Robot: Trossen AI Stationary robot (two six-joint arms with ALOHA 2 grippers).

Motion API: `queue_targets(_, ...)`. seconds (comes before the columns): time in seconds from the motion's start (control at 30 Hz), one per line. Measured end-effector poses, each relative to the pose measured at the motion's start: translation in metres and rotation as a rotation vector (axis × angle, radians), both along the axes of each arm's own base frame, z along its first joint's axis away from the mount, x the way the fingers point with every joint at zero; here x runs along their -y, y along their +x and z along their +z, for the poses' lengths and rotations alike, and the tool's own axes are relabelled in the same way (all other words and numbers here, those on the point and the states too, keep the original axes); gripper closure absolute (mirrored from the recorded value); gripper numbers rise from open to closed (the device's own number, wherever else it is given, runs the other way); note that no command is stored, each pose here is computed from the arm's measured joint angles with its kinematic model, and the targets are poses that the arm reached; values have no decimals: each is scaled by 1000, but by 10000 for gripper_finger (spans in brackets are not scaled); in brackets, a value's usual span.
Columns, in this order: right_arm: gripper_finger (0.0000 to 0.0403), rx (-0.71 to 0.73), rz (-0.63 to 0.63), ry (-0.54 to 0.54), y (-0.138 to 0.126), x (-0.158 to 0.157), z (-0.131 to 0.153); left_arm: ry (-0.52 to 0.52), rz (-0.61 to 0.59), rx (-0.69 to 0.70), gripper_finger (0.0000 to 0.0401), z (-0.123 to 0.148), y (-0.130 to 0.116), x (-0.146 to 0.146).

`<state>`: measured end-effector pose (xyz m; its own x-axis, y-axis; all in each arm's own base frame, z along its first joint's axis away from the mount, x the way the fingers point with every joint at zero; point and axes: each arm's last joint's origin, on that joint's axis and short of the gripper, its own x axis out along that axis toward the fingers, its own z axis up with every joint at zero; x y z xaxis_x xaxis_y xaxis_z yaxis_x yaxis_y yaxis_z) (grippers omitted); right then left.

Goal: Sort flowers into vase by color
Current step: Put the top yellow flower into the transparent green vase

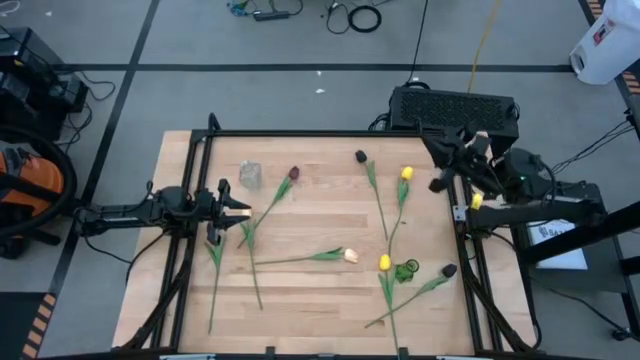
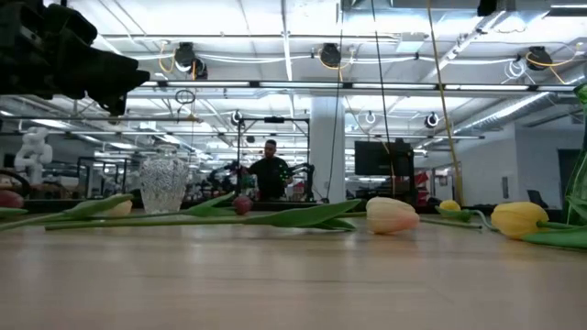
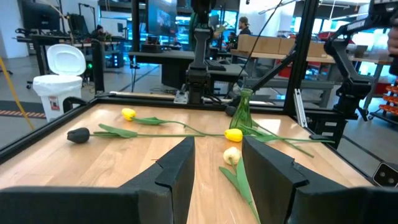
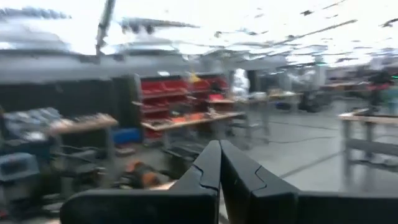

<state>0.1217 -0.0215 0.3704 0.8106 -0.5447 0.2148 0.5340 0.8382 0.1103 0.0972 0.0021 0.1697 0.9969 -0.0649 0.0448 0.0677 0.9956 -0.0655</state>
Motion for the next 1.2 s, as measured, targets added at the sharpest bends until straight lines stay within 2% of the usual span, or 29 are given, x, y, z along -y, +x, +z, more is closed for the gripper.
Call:
queue_targets(0.17,403,-174,-350,178,14,14,17,0,0,0,260,0,0,0)
queue_targets(0.27,403,-287,-442,269,17,21,23,0,0,0,260,0,0,0)
queue_targets(0.4,398,-394,-440,414,17,26,31,0,0,0,260,0,0,0)
queue_targets(0.53,372,-424,-432,548,16,25,33,0,0,0,260,0,0,0)
queue_targets(0.67,328,-449,-461,636,16,25,25,0,0,0,260,0,0,0)
queue_targets(0.9,233,-522,-428,916,35,28,4,0,0,0,260,0,0,0)
queue_targets(1.03,185,-604,-421,956,56,31,-8,0,0,0,260,0,0,0)
queue_targets(1.2,136,-690,-512,1000,81,39,-30,0,0,0,260,0,0,0)
